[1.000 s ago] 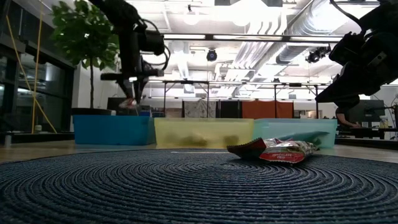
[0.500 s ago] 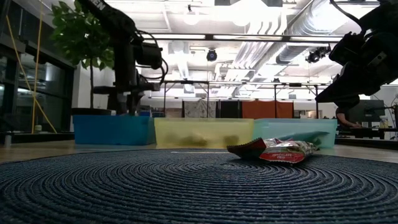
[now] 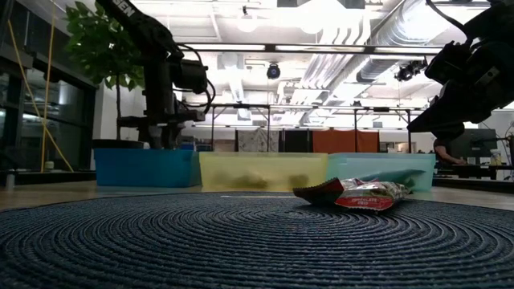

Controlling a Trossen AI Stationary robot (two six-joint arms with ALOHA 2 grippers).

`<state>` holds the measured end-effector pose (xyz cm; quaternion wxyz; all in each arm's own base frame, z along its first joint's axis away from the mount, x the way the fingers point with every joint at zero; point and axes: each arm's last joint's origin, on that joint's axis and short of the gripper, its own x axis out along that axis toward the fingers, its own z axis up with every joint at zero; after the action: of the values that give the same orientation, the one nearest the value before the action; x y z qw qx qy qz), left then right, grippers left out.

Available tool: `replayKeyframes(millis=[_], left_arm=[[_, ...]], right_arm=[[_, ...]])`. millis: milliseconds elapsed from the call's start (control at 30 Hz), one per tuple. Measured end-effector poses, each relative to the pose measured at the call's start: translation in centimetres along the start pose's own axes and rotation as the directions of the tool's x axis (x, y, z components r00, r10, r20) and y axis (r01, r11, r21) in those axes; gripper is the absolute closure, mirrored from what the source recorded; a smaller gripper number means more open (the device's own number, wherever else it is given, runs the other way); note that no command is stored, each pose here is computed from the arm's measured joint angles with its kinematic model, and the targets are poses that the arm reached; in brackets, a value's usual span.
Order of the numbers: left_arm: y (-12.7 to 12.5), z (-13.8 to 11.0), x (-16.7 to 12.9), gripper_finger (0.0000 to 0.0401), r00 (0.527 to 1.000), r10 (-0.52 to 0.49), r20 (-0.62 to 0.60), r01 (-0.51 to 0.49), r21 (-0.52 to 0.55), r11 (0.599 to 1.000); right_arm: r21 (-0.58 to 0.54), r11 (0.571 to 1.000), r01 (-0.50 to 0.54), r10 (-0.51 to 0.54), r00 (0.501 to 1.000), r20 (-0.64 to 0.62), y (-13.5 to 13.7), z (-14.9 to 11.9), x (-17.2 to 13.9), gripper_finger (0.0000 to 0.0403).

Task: Pick and place Granola Bars by type
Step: Put the red granola bar into the blue bin

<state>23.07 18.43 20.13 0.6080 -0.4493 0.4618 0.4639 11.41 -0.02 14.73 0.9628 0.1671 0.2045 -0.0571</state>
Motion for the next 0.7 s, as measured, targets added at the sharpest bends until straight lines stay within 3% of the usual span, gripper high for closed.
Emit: replayKeyframes(millis=[367,700], left_arm=[[-0.4,0.2,0.0,0.0262,0.997,-0.074,-0.006,0.074,0.014,0.997],[-3.3,0.9,-2.6,0.0255,0.94,-0.327,0.099,0.303,0.201,0.932]], right_arm=[[0.0,1.0,0.001,-0.001,1.0,0.0,0.0,0.0,0.0,0.0402],[0.0,1.0,0.0,0.0,1.0,0.0,0.0,0.0,0.0,0.0402]])
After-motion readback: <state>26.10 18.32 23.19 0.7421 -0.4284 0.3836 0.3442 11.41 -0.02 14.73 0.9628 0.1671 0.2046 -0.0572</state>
